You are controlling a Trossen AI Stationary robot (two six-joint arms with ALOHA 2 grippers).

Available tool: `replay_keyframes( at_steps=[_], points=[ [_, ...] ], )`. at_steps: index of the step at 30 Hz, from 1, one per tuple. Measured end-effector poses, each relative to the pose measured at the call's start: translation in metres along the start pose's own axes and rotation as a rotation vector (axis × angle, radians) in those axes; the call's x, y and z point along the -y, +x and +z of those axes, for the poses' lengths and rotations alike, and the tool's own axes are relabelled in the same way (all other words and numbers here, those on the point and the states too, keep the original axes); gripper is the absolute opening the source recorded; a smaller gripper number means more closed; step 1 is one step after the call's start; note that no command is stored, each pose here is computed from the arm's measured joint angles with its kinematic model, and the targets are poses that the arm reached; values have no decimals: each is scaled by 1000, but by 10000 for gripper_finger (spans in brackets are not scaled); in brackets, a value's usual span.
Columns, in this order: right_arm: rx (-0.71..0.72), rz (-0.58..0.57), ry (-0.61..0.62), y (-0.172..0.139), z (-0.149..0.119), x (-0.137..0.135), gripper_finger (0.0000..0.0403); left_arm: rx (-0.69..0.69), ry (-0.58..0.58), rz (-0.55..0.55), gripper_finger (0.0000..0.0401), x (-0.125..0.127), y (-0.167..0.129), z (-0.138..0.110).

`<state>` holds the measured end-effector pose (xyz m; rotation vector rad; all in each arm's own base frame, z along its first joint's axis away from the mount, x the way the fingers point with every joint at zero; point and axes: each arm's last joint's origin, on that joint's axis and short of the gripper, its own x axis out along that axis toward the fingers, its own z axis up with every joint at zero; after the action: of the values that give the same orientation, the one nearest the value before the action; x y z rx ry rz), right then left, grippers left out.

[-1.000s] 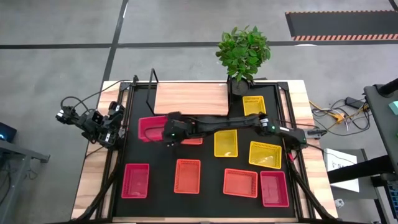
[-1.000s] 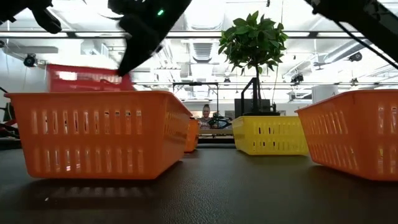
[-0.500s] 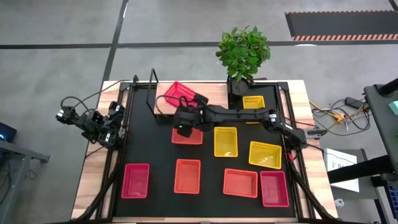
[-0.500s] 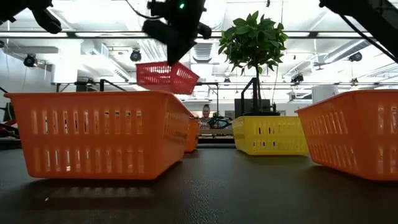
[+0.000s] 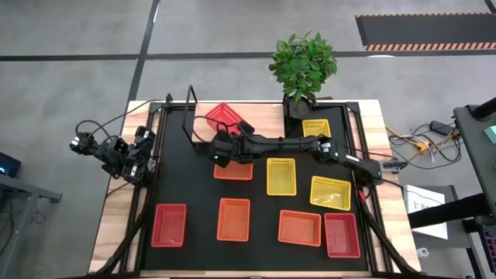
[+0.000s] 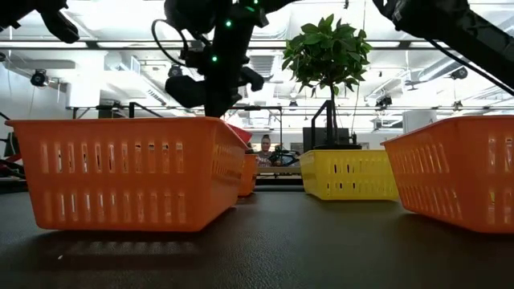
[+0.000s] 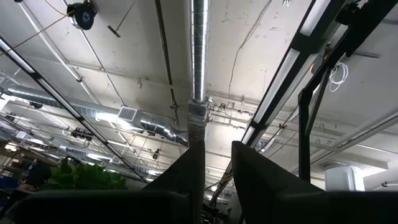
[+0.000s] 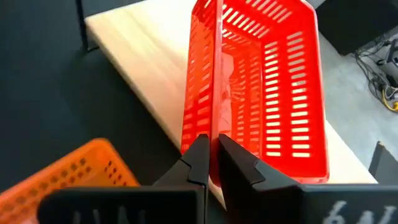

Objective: Stack baskets on shelf by color
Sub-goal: Put the top red bin on the shelf

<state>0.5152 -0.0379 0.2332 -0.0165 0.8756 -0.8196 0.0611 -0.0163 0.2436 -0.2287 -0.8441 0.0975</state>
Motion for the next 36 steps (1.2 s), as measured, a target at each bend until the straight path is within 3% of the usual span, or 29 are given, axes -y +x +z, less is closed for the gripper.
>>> replay_keyframes(
  at_steps=[8,15,20,24,26,36],
  points=[
    [45,9,85,9,9,7,78,0,0,0,63,0,0,0],
    [63,72,-10,-12,20,18,114,-3,1,0,63,0,0,0],
    [15,219,-54,-41,29,43,86,-6,3,-1,63,0,0,-1],
    [-63,511,-113,-38,31,52,30,-7,3,-1,63,0,0,-1],
    [-38,592,-132,-30,32,47,15,-2,1,0,63,0,0,0],
    [164,585,-106,28,36,15,9,9,-3,2,63,0,0,1]
  ],
)
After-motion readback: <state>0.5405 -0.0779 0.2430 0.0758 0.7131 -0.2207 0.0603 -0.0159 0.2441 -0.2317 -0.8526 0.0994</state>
